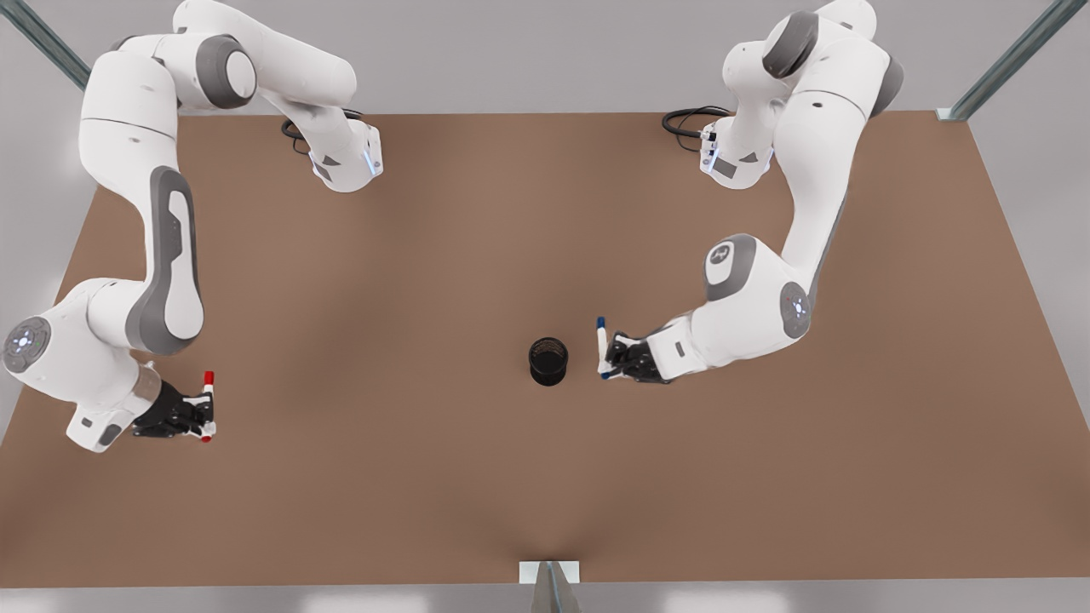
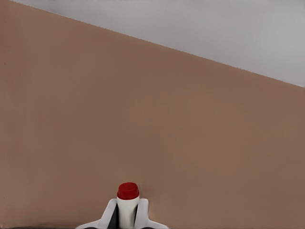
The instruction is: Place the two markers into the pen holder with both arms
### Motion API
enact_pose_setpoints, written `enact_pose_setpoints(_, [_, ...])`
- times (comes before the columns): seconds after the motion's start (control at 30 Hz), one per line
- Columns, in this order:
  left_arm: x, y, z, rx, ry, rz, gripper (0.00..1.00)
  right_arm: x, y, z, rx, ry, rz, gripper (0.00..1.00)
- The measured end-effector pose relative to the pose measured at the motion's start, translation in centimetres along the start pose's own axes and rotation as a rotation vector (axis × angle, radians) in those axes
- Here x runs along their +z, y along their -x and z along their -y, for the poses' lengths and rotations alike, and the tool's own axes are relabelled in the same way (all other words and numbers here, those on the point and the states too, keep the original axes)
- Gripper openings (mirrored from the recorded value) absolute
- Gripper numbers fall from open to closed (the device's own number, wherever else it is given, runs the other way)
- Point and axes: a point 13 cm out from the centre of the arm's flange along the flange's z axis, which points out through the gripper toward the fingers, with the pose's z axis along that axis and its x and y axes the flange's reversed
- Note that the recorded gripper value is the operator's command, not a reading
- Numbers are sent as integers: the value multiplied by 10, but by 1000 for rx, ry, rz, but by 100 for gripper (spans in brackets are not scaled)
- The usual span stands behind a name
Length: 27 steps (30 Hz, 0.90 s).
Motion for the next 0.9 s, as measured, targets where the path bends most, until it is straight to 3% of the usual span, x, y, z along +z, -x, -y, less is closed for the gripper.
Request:
enact_pose_setpoints(0.23, [14, 1, 31, 175, -237, 151, 21, -45, 39, -103, -138, 40, 10, 21])
enact_pose_setpoints(0.43, [54, -12, 46, 461, -249, 238, 21, -72, 52, -173, -198, 28, 0, 21])
enact_pose_setpoints(0.6, [93, -26, 32, 579, -253, 300, 21, -77, 56, -228, -207, 50, -12, 21])
enact_pose_setpoints(0.9, [139, -66, 6, 831, -205, 329, 21, -16, 74, -357, -254, 33, -34, 21])
